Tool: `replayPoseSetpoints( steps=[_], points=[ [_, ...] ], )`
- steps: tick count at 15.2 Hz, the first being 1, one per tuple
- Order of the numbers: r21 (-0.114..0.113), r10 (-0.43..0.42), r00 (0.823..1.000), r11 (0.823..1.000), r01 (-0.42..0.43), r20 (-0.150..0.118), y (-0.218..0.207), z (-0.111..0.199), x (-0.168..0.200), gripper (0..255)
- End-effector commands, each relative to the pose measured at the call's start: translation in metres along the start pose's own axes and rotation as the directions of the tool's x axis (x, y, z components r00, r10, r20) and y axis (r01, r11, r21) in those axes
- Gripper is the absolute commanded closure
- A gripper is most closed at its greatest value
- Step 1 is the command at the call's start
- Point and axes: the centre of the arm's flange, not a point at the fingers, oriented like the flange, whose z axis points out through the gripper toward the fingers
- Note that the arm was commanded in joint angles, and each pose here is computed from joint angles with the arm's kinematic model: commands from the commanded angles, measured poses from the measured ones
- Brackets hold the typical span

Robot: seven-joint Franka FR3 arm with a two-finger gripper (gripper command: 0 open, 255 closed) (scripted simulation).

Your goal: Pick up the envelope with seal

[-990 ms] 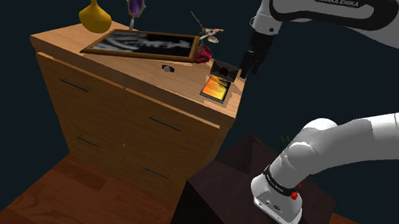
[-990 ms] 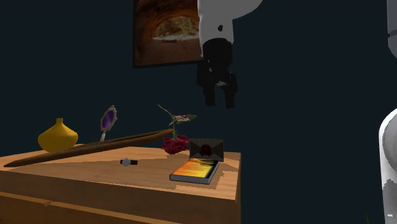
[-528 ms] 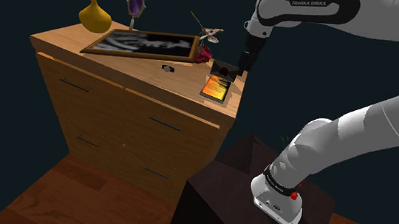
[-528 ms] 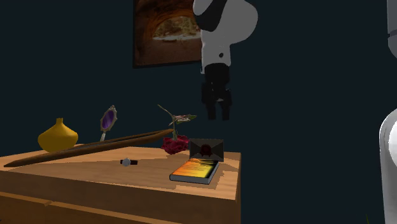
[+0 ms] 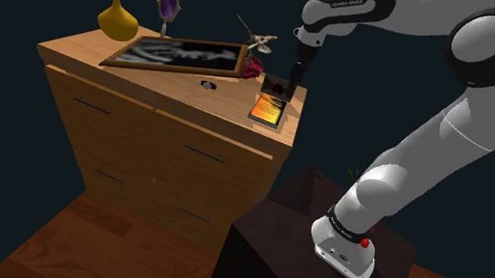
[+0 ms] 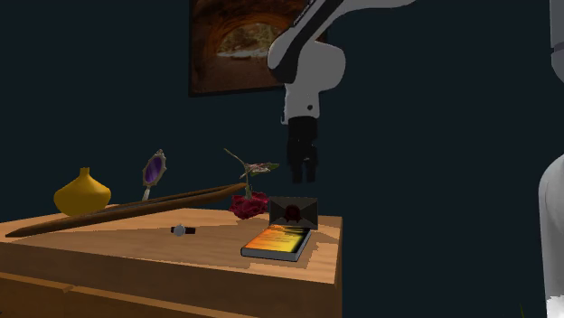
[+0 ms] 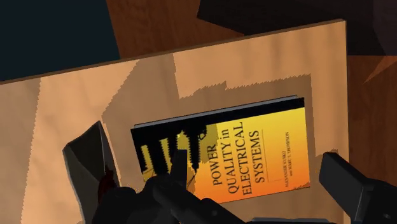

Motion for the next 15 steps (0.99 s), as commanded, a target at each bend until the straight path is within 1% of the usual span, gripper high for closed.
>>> replayPoseSetpoints(
  steps=[1, 6, 12, 15],
  points=[
    [-0.002, -0.031, 0.999, 1.000, 0.031, -0.005, 0.021, 0.005, 0.013, 0],
    [-0.003, -0.103, 0.994, 0.995, 0.103, -0.018, 0.072, 0.021, 0.049, 0],
    [-0.005, -0.189, 0.982, 0.982, 0.189, -0.033, 0.130, 0.039, 0.098, 0],
    [-0.005, -0.197, 0.980, 0.980, 0.197, -0.034, 0.136, 0.052, 0.104, 0]
  ],
)
